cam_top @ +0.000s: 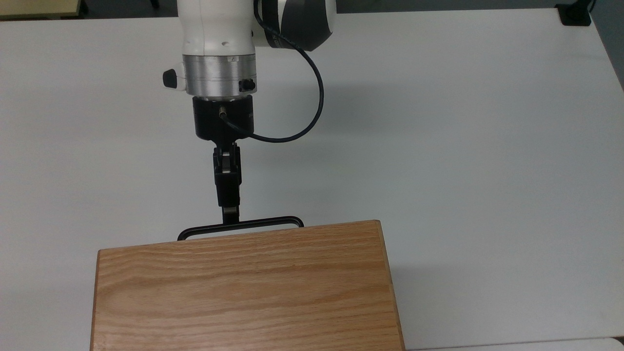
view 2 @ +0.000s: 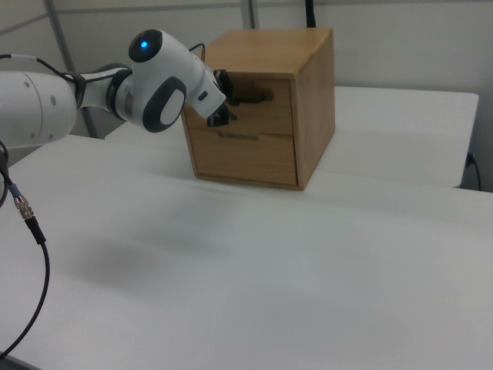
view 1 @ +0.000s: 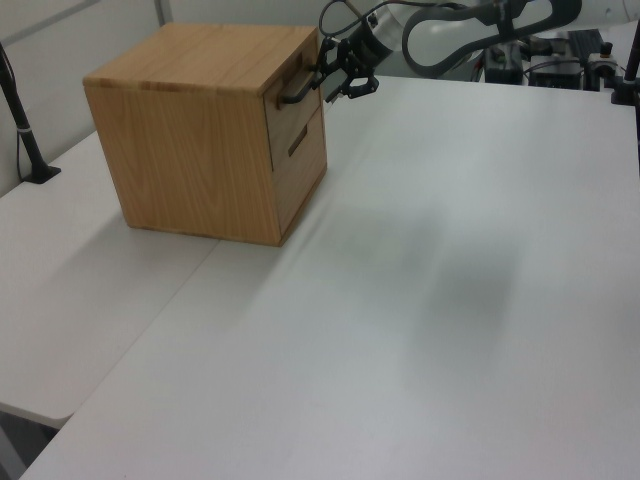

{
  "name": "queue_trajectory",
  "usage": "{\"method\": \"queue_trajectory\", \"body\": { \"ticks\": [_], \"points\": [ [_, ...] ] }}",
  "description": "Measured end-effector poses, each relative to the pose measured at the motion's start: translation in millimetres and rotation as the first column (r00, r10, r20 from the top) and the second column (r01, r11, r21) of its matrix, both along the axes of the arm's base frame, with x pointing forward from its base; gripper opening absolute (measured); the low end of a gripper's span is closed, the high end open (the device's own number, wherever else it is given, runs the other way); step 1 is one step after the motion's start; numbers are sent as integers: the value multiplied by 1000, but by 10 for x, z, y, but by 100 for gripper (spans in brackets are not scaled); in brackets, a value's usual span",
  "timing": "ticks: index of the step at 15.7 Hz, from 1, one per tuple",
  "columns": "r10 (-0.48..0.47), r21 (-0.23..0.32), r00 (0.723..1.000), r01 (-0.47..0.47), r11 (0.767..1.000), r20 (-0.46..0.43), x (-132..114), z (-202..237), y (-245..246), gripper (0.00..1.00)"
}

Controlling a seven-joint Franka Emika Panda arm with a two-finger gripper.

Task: Open the drawer by sliding it
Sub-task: 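Close the gripper on the black drawer handle, then pull the handle away from the cabinet, sliding the drawer out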

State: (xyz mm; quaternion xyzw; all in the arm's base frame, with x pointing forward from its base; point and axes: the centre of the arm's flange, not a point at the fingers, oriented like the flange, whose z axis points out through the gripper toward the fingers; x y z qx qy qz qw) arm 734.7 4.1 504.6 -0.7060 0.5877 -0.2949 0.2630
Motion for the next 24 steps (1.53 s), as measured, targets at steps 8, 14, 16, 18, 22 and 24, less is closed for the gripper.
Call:
{"method": "queue_trajectory", "body": {
  "ticks": [8, 14, 16, 18, 22, 24],
  "points": [
    [-8, -20, 998, 9, 1000, 69, -67, 453, -275, 40],
    [1, -21, 999, 0, 1000, 52, -39, 335, -257, 43],
    [7, -26, 1000, -6, 1000, 30, 6, 170, -220, 44],
    [11, -31, 999, -10, 999, 34, 27, 136, -180, 44],
    [30, -33, 999, -29, 999, 33, 74, 92, -63, 42],
    [40, -38, 999, -38, 999, 36, 126, 59, 9, 39]
  ]
}}
